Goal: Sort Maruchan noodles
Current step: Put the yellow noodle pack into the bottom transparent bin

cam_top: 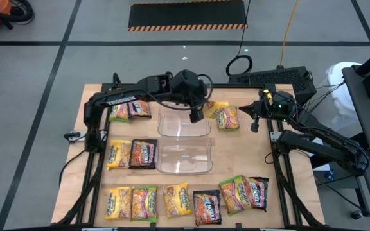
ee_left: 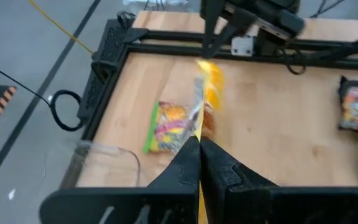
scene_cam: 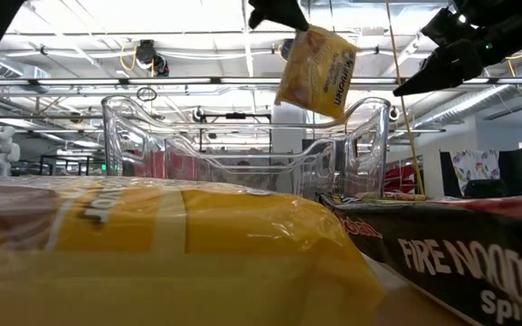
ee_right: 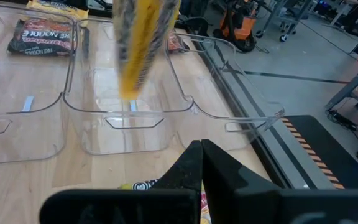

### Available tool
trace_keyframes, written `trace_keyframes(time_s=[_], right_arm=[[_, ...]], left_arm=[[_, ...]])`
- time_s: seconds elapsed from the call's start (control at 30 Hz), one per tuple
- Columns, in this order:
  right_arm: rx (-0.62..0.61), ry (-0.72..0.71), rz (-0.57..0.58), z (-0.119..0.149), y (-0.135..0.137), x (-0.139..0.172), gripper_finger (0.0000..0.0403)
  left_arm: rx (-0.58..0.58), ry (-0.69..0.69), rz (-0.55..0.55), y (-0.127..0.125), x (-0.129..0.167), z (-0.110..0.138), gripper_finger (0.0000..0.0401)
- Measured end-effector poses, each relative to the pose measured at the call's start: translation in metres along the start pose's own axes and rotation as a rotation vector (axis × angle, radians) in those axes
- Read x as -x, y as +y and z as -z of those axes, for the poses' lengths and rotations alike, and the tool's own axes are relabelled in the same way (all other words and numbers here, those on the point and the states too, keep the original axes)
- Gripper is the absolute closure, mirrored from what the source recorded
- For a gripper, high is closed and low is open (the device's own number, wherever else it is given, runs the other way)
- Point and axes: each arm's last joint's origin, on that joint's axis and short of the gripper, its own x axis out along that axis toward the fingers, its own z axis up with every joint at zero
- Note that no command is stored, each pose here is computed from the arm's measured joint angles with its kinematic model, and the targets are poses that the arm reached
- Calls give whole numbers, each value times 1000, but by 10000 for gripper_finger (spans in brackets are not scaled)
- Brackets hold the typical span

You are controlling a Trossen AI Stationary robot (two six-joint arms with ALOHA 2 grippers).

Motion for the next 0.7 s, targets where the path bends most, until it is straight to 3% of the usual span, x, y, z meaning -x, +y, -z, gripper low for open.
trace_keyframes(time_s=[0.37, 0.7], right_arm=[[-2, -2, -2, 0, 0, 0, 403], [-2, -3, -2, 0, 0, 0, 403]], left_arm=[[46, 6, 60, -25, 54, 0, 401], [29, 114, 133, -62, 62, 11, 401]])
